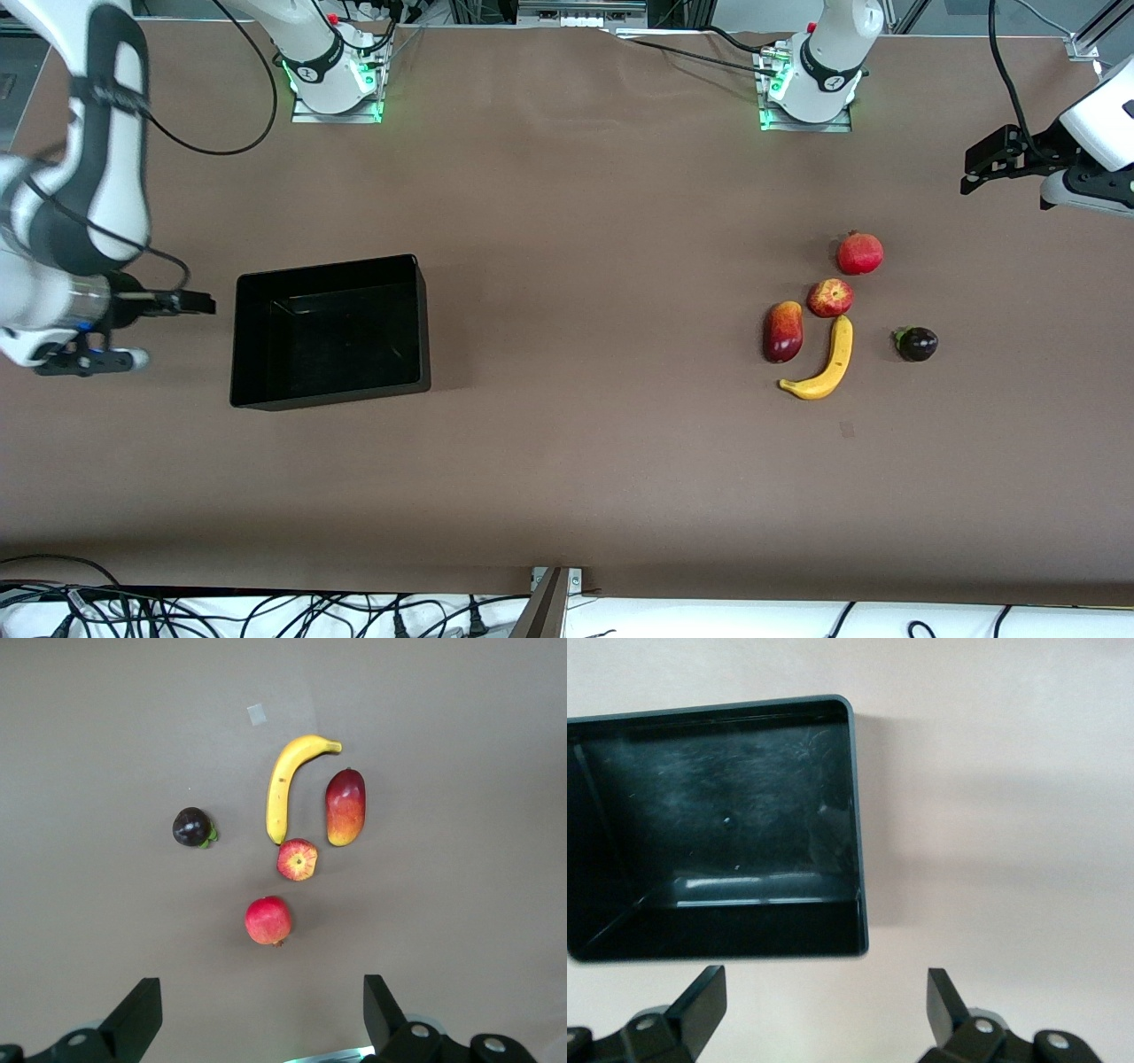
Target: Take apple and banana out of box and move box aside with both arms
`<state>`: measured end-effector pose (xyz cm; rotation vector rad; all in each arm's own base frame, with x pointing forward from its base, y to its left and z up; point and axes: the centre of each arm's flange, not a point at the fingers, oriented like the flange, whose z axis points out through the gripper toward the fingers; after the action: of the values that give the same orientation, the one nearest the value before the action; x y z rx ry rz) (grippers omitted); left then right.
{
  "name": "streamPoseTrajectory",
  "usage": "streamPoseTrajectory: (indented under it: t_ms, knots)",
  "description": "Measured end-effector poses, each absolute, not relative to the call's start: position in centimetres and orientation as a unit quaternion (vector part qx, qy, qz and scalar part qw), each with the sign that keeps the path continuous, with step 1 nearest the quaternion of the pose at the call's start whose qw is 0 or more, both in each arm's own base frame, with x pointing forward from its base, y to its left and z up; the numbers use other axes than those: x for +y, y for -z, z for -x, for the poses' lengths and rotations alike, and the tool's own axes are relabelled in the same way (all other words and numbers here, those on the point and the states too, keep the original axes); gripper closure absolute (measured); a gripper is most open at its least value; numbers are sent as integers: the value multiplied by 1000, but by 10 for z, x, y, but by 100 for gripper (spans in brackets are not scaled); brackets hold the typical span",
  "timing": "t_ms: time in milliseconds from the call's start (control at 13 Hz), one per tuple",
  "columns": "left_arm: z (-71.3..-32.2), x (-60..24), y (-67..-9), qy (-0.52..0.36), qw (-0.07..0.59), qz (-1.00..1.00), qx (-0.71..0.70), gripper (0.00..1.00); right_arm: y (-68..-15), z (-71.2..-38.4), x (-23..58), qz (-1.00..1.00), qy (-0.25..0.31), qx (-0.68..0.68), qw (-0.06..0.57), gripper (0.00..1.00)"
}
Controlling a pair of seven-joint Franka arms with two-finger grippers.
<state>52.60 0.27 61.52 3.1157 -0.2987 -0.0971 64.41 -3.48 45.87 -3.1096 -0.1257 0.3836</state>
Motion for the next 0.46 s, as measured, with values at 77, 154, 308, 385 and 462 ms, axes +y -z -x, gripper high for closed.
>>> streamPoseTrajectory:
  t_ms: [77,154,308,385,462]
  knots:
    - [-526,4,-616,30,5,-995,-95,0,-485,-643,-28,990,-129,-48,-6,0]
    - [-526,4,-616,30,5,-995,-94,0,-504,-640,-22,990,-134,-53,-9,0]
    - [-527,3,-615,31,5,-995,-95,0,-536,-633,-12,990,-127,-63,-13,0]
    - [-527,3,-615,31,5,-995,-95,0,-548,-628,-11,990,-123,-67,-11,0]
    - [-527,2,-614,32,5,-995,-95,0,-554,-622,-16,990,-124,-70,-9,0]
